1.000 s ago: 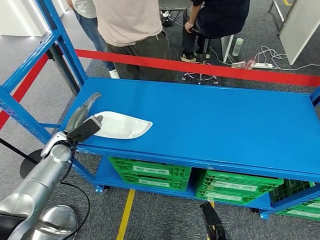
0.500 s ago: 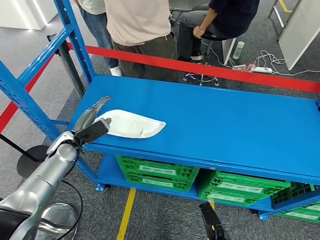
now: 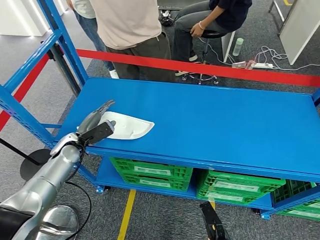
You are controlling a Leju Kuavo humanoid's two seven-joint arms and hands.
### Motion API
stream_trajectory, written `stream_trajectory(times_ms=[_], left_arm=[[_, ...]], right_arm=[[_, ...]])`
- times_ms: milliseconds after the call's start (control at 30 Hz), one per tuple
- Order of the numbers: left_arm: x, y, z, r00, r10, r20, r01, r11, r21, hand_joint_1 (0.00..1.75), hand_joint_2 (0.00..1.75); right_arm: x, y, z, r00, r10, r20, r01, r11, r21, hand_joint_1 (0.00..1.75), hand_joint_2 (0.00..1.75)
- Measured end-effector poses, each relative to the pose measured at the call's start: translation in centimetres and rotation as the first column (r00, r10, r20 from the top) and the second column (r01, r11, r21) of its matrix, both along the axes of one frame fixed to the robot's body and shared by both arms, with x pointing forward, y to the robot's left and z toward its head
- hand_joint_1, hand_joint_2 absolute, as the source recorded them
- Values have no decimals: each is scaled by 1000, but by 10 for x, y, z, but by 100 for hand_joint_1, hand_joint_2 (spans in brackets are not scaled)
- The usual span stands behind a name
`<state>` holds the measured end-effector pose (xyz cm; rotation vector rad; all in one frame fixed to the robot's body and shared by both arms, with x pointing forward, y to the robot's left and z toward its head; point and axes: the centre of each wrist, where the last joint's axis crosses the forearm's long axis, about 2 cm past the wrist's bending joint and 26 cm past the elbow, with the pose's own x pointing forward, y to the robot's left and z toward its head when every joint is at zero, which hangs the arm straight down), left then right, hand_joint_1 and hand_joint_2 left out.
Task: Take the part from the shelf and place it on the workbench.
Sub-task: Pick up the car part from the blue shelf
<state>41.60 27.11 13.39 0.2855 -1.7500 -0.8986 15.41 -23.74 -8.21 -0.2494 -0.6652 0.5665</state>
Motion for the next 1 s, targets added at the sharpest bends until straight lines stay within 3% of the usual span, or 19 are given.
stream_trajectory(times_ms=[267,300,333,367,433,467,500,1000], left_arm=[[-5,9,-14,997,20,-80,-17,999,41,0,0],[-6,10,-16,996,13,-88,-10,999,38,4,0],[-7,10,-18,995,6,-95,-3,999,34,24,0],[-7,10,-19,995,-1,-101,4,1000,31,29,0],[-8,10,-20,993,-11,-114,14,1000,26,25,0],[-8,11,-22,992,-12,-123,16,1000,26,5,0],[-10,11,-24,991,-11,-134,15,1000,27,0,0],[-20,28,-42,974,89,-208,-65,991,117,0,0]], right_arm=[[-4,0,-1,1000,-7,-5,7,1000,0,0,0],[-4,0,-1,1000,-3,-5,3,1000,-1,0,0],[-5,0,-2,1000,1,-4,-1,1000,-1,0,0],[-4,0,-1,1000,6,-2,-6,1000,-2,0,0],[-4,0,-1,1000,8,0,-8,1000,0,0,0],[-5,0,-2,1000,7,0,-7,1000,0,0,0],[-6,0,-2,1000,5,-2,-5,1000,0,0,0],[-14,-5,-5,1000,-21,-4,21,1000,-17,0,0]])
